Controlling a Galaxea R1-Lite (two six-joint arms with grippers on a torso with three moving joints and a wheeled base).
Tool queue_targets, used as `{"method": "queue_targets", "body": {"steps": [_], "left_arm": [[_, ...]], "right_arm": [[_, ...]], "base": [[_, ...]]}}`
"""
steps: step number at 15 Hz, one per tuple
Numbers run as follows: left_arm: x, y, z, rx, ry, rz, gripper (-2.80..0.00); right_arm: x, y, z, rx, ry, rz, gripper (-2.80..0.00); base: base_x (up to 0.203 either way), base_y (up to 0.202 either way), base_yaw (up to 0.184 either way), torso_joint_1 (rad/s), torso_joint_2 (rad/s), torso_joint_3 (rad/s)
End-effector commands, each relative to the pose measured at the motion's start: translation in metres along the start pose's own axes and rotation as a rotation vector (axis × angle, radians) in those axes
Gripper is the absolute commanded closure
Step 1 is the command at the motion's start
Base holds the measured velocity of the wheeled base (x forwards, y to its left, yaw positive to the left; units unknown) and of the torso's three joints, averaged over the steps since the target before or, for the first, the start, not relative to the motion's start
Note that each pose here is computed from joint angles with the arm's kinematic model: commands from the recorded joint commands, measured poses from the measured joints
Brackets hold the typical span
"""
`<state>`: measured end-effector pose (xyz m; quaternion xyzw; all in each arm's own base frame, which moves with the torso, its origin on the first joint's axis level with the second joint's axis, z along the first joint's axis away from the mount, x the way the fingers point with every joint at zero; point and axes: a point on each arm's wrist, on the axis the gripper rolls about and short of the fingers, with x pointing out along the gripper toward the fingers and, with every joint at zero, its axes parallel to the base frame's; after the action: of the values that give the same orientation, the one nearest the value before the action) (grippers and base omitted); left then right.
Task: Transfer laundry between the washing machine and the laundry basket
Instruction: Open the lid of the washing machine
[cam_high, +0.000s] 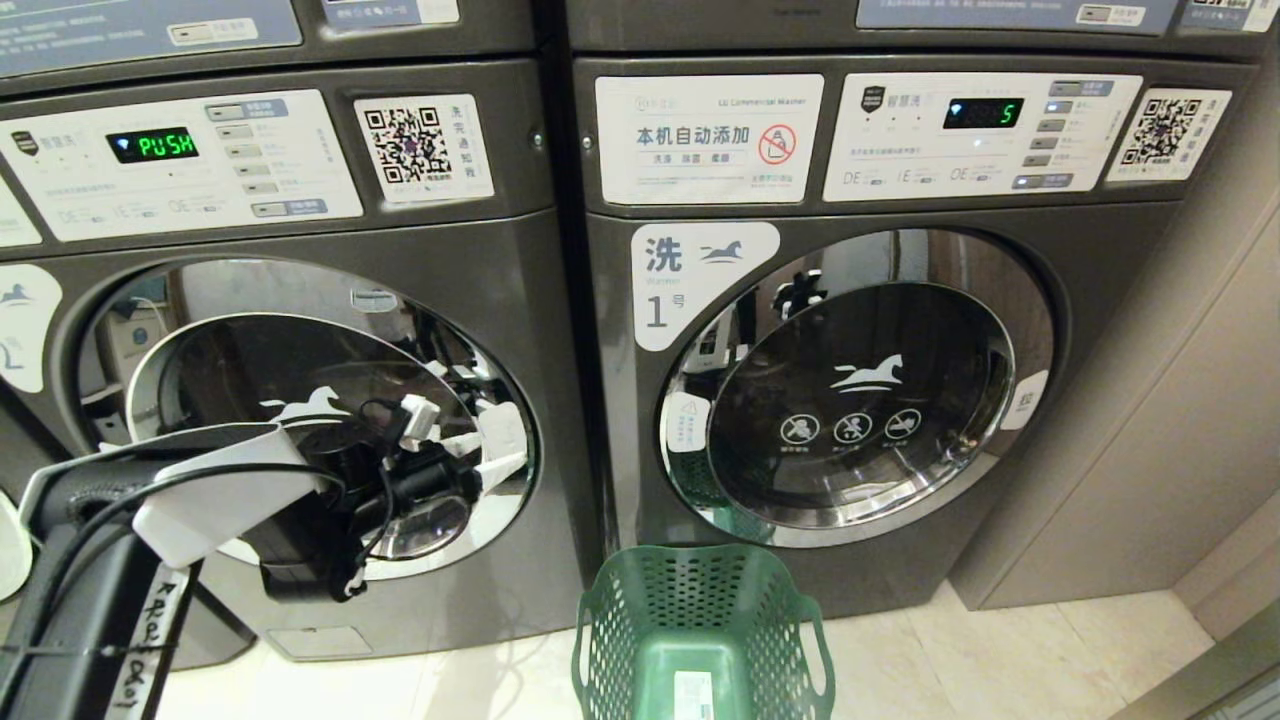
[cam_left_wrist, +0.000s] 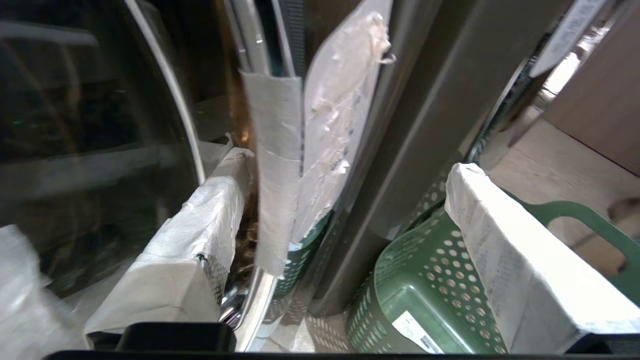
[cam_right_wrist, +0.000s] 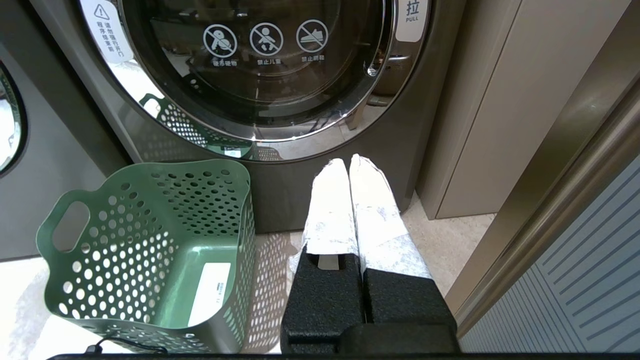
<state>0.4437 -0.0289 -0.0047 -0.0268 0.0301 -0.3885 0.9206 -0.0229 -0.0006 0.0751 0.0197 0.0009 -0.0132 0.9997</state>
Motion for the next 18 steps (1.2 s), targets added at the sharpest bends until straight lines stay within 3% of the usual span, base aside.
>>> {"method": "queue_targets", "body": {"steps": [1, 13, 18], "left_arm": [[0.002, 0.005, -0.003, 0.007, -0.008, -0.028, -2.80], [0.008, 0.009, 0.005, -0.031, -0.031, -0.132, -2.80], [0.008, -0.006, 0.004, -0.073, -0.015, -0.174, -2.80]], "right_arm": [[0.000, 0.000, 0.000, 0.001, 0.001, 0.000, 0.00], [0.000, 0.000, 0.000, 0.001, 0.001, 0.000, 0.00], [0.000, 0.000, 0.000, 0.001, 0.001, 0.000, 0.00]], "base": [[0.000, 0.000, 0.000, 0.000, 0.00, 0.000], [0.000, 0.000, 0.000, 0.000, 0.00, 0.000], [0.000, 0.000, 0.000, 0.000, 0.00, 0.000]]}}
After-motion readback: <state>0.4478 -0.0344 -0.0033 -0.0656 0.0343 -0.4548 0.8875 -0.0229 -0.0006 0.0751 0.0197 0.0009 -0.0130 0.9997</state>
